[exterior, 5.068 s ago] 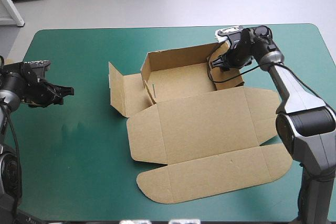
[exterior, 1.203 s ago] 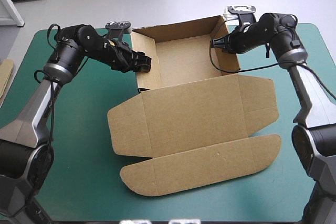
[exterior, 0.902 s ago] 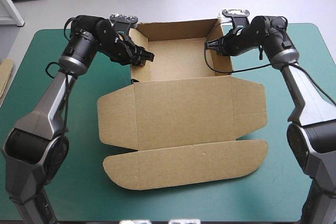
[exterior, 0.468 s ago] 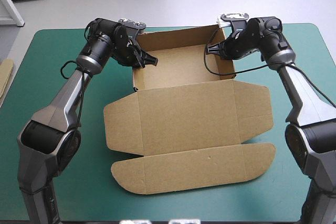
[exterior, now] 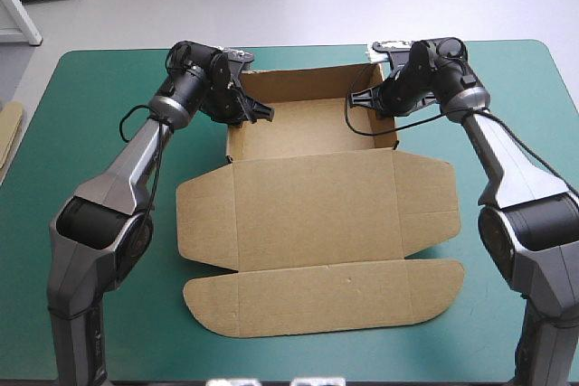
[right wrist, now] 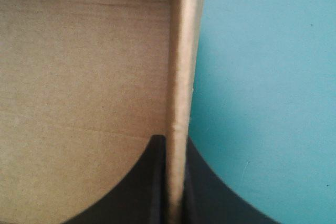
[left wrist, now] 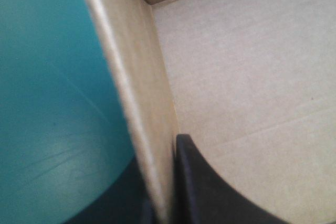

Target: Fold the box

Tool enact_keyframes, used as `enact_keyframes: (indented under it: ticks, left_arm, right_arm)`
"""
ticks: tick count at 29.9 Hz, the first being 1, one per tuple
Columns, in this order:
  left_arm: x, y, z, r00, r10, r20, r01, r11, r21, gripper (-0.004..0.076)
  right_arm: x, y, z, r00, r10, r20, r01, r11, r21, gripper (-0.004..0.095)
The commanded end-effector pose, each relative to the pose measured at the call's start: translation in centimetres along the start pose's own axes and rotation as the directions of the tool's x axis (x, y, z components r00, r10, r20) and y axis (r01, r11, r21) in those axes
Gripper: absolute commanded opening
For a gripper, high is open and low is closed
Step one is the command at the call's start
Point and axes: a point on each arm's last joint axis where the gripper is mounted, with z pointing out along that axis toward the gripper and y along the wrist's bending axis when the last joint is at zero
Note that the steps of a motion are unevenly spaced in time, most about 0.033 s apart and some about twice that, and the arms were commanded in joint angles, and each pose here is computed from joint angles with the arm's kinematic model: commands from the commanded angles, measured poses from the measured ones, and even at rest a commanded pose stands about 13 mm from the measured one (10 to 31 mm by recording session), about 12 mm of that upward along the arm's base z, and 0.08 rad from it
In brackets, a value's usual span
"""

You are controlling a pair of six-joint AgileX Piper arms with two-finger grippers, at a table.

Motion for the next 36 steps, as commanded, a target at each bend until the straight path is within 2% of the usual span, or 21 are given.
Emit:
enact_keyframes:
  ticks: [1, 8, 16, 23, 25, 29, 33, 36]
  left_arm:
    - [0.0, -0.2, -2.5, 0.998, 0.053, 0.017, -0.053, 0.999, -0.006, -0.0009]
    - [-0.2, 0.3, 0.1, 1.000, 0.020, -0.012, -0.021, 0.997, -0.077, -0.0008]
    - [0.0, 0.2, 3.5, 0.997, 0.015, -0.075, -0.021, 0.997, -0.077, -0.0008]
    - [-0.3, 0.3, 3.2, 0.998, 0.015, -0.053, -0.019, 0.997, -0.072, -0.0005]
    - [-0.4, 0.3, 2.9, 0.998, 0.028, -0.048, -0.031, 0.997, -0.072, 0.0013]
    - [-0.8, 0.3, 2.1, 0.999, 0.028, -0.029, -0.030, 0.997, -0.067, 0.0159]
    - [-1.2, 0.0, 1.0, 1.000, 0.031, 0.001, -0.031, 0.999, -0.028, 0.0433]
    - [-1.4, -0.1, 0.3, 1.000, 0.029, 0.012, -0.029, 0.999, -0.015, 0.0538]
  right_arm:
    - [-0.9, 1.0, -2.6, 0.995, -0.028, 0.096, 0.032, 0.999, -0.040, -0.0003]
    - [-0.6, 0.5, 0.4, 0.999, -0.032, 0.034, 0.032, 0.999, -0.015, -0.0003]
    - [-0.4, 0.1, 2.2, 0.999, -0.043, -0.002, 0.043, 0.999, 0.005, -0.0003]
    - [-0.5, 0.0, 2.2, 0.997, -0.080, 0.004, 0.080, 0.996, 0.024, -0.0001]
    - [-0.5, -0.1, 2.1, 0.996, -0.089, 0.004, 0.089, 0.996, 0.028, 0.0035]
    - [-0.6, 0.0, 1.2, 0.995, -0.096, 0.024, 0.095, 0.995, 0.027, 0.0244]
    - [-0.8, 0.1, -0.5, 0.994, -0.096, 0.060, 0.094, 0.995, 0.036, 0.0442]
    - [-0.9, 0.2, -1.6, 0.992, -0.100, 0.080, 0.096, 0.994, 0.043, 0.0487]
